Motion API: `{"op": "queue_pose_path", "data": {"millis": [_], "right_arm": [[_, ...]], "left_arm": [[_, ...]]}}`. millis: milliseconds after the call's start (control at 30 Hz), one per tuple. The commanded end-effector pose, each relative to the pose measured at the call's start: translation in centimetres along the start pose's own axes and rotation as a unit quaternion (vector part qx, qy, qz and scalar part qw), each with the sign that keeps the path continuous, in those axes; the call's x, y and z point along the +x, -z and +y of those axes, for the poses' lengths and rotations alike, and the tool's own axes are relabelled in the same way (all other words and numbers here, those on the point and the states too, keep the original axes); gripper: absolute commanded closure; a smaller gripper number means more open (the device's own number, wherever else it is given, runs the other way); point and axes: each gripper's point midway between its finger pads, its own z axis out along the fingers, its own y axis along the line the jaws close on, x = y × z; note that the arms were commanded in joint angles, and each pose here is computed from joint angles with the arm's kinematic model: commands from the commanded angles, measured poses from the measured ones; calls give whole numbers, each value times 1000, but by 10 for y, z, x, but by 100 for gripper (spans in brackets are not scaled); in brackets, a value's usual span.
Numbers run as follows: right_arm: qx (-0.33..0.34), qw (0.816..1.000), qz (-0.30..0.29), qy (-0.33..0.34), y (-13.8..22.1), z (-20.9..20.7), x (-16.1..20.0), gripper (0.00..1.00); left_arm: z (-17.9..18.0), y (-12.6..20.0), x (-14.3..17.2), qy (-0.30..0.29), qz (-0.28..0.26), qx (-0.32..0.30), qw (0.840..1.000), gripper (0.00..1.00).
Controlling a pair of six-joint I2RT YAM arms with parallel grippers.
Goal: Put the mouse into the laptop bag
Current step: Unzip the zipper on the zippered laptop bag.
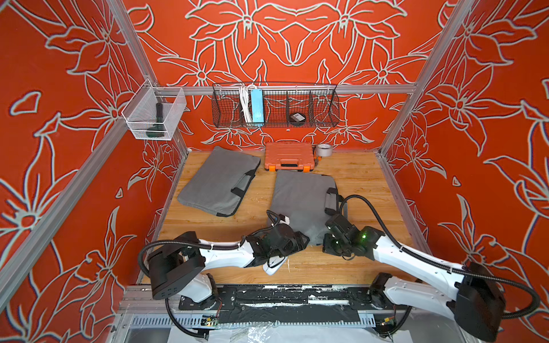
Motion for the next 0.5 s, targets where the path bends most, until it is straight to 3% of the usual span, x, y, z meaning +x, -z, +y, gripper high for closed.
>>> {"op": "queue_pose_path", "data": {"millis": [0,333,400,467], "right_arm": [[-17,1000,-11,9,0,3,-3,100],[-48,998,-19,19,5,7,0,100],[-52,998,-19,22,4,7,1,100],[-55,998,-17,25,3,7,3,100]], "left_arm": [[-8,-14,6,25,5,12,1000,27],[-9,-58,0,67,7,7,998,20],[-8,-64,-8,78,-2,7,997,25],[-8,-71,-15,85,-6,4,996,44]]}}
